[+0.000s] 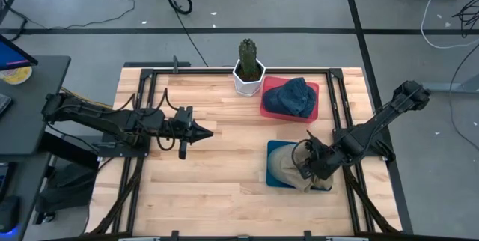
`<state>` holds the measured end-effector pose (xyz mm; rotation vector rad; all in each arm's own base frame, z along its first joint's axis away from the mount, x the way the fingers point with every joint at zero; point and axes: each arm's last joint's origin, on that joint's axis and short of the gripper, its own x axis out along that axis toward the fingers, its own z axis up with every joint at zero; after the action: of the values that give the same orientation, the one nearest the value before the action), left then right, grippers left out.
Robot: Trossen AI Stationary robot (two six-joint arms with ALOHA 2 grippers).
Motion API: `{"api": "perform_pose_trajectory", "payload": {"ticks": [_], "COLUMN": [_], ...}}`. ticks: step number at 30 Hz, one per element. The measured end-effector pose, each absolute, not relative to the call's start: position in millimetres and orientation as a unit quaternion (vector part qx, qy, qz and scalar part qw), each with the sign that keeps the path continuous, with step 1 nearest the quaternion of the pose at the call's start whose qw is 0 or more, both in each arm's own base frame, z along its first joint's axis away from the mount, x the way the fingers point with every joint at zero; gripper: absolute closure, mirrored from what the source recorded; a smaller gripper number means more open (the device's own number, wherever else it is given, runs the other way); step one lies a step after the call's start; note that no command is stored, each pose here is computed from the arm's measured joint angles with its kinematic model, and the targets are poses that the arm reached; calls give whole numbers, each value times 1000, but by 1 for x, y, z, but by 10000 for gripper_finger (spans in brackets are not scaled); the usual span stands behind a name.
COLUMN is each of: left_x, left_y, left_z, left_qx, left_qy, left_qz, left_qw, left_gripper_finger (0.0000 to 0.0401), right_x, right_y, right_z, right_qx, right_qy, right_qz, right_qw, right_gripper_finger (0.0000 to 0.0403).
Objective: Pick & Place hat
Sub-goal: Put the brown cap into the blue bin
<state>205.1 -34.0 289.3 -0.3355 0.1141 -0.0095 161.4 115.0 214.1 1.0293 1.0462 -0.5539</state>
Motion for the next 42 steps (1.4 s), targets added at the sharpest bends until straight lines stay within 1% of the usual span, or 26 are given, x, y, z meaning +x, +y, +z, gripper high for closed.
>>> {"api": "perform_pose_trajectory", "payload": {"ticks": [5, 11, 13, 16, 20, 24, 30, 34, 38, 42], "left_x": [205, 205, 205, 205, 205, 205, 205, 205, 205, 205], "left_y": [-34, -34, -34, -34, -33, -33, -33, -33, -33, -33], "left_z": [289, 289, 289, 289, 289, 289, 289, 289, 289, 289], "left_qx": [-167, -170, -174, -176, -175, -174, -176, -176, -175, -174], "left_qy": [57, 57, 57, 56, 54, 55, 54, 54, 54, 54], "left_qz": [-5, -5, -4, -2, 8, 9, 9, 8, 9, 9], "left_qw": [984, 984, 983, 983, 983, 983, 983, 983, 983, 983], "left_gripper_finger": [396, 396, 397, 396, 396, 396, 396, 396, 396, 396], "right_x": [160, 154, 154, 153, 148, 148, 153, 149, 141, 134], "right_y": [117, 117, 118, 118, 114, 113, 118, 116, 110, 105], "right_z": [201, 187, 186, 186, 183, 183, 195, 205, 211, 221], "right_qx": [481, 495, 501, 505, 491, 489, 518, 523, 527, 542], "right_qy": [460, 451, 449, 450, 460, 462, 454, 455, 465, 462], "right_qz": [-242, -259, -258, -263, -293, -294, -237, -221, -217, -193], "right_qw": [706, 696, 693, 688, 679, 679, 686, 686, 677, 674], "right_gripper_finger": [386, 385, 375, 345, 311, 300, 285, 252, 201, 149]}}
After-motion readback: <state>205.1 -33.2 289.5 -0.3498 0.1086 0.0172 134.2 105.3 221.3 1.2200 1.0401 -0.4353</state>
